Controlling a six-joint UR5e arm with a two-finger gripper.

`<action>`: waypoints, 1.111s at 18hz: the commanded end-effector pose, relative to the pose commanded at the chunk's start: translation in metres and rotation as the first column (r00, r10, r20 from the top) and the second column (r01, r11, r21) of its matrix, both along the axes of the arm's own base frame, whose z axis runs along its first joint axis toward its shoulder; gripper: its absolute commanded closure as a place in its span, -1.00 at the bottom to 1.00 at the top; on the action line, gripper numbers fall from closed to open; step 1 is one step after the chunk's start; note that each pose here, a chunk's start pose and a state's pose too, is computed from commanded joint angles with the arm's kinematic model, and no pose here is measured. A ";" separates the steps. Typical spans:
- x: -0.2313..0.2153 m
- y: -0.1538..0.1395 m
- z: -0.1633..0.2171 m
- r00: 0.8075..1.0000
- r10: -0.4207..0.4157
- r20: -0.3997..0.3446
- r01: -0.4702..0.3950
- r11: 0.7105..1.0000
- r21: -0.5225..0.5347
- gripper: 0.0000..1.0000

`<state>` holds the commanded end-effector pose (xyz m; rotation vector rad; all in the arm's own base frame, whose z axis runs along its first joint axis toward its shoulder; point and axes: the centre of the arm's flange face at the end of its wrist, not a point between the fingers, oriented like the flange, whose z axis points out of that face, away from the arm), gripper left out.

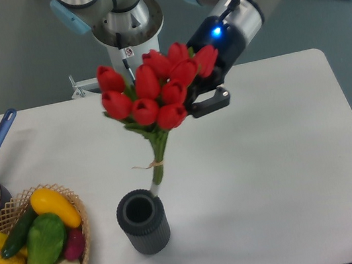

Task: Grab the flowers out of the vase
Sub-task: 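Carry the tulip bunch up and away from the vase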

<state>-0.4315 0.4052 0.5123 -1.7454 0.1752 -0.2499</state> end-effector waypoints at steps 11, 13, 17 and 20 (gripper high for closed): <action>-0.088 -0.075 -0.017 0.937 0.288 -0.200 -0.341 0.881 -0.327 0.65; -0.100 -0.080 -0.026 0.919 0.308 -0.248 -0.386 0.833 -0.397 0.65; -0.104 -0.083 -0.034 0.898 0.320 -0.301 -0.432 0.769 -0.472 0.66; -0.106 -0.087 -0.033 0.896 0.312 -0.315 -0.433 0.771 -0.467 0.66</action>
